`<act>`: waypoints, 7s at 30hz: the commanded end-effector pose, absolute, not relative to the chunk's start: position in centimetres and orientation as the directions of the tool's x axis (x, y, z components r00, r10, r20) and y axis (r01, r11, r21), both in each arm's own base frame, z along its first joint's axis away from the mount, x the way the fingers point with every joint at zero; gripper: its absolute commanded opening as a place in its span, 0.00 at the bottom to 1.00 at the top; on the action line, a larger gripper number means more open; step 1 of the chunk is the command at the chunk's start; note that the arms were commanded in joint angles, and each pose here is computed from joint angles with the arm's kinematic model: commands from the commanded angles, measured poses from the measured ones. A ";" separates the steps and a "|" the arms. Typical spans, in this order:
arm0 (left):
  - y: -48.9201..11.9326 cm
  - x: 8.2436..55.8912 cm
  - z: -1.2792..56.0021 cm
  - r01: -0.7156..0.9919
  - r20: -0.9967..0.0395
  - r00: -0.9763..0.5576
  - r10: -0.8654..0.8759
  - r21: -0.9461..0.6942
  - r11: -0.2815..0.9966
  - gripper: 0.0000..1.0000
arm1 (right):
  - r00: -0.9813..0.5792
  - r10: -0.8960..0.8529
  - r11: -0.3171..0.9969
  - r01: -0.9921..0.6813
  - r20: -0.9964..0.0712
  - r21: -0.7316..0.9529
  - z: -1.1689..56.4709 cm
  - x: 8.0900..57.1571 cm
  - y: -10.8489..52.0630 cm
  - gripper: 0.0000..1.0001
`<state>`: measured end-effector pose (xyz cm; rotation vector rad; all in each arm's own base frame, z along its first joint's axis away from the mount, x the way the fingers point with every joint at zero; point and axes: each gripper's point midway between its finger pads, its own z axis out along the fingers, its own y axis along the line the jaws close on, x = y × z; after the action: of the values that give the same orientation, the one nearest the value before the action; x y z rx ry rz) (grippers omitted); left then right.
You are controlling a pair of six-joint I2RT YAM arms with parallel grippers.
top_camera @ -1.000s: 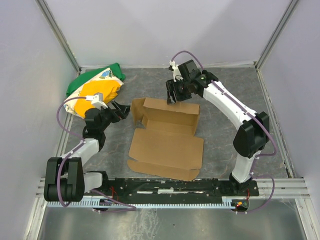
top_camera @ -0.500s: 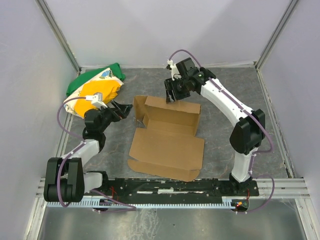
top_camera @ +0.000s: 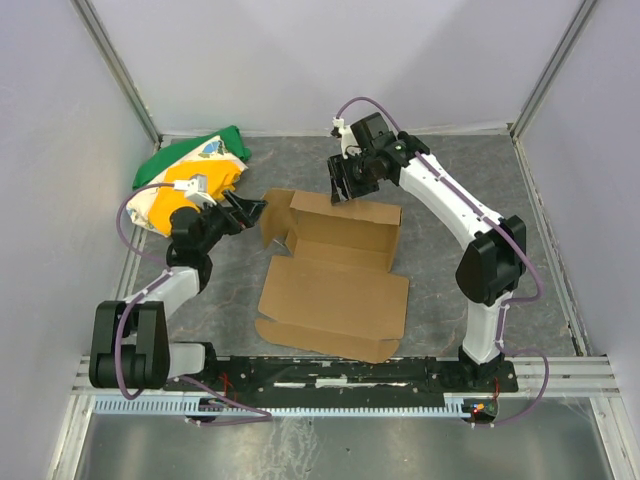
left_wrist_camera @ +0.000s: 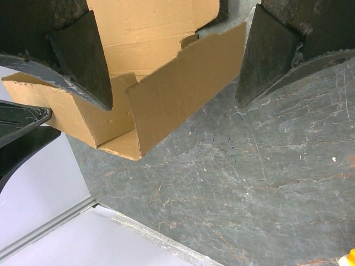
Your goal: Fold the paper box
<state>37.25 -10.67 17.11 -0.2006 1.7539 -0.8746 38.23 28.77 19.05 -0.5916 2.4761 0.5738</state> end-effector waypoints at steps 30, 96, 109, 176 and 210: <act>-13.1 41.5 19.4 0.205 -0.585 -0.588 -0.558 -0.776 0.597 0.82 | -0.758 -0.304 0.796 -0.535 -0.577 0.282 19.2 38.8 29.0 0.64; -15.3 35.1 20.2 0.076 -0.366 -0.780 -0.508 -0.860 0.505 0.17 | -0.709 -0.312 0.800 -0.555 -0.632 0.227 22.4 38.3 27.7 0.74; -15.8 35.1 23.2 0.134 -0.395 -0.768 -0.504 -0.869 0.476 0.04 | -0.697 -0.317 0.802 -0.559 -0.643 0.210 22.5 38.5 27.6 0.74; -16.3 32.7 21.4 0.100 -0.327 -0.826 -0.459 -0.887 0.451 0.03 | -0.265 -0.452 0.528 -0.849 -0.852 -0.016 3.1 25.8 51.0 0.41; -16.4 29.5 19.0 -0.009 -0.213 -0.863 -0.458 -0.900 0.435 0.03 | -0.227 -0.274 0.839 -0.531 -0.935 -0.118 22.4 26.8 35.6 0.58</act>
<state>30.38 -16.08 17.89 -0.4306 2.2802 -1.3764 23.28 41.73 19.04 -0.8542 1.8228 0.5630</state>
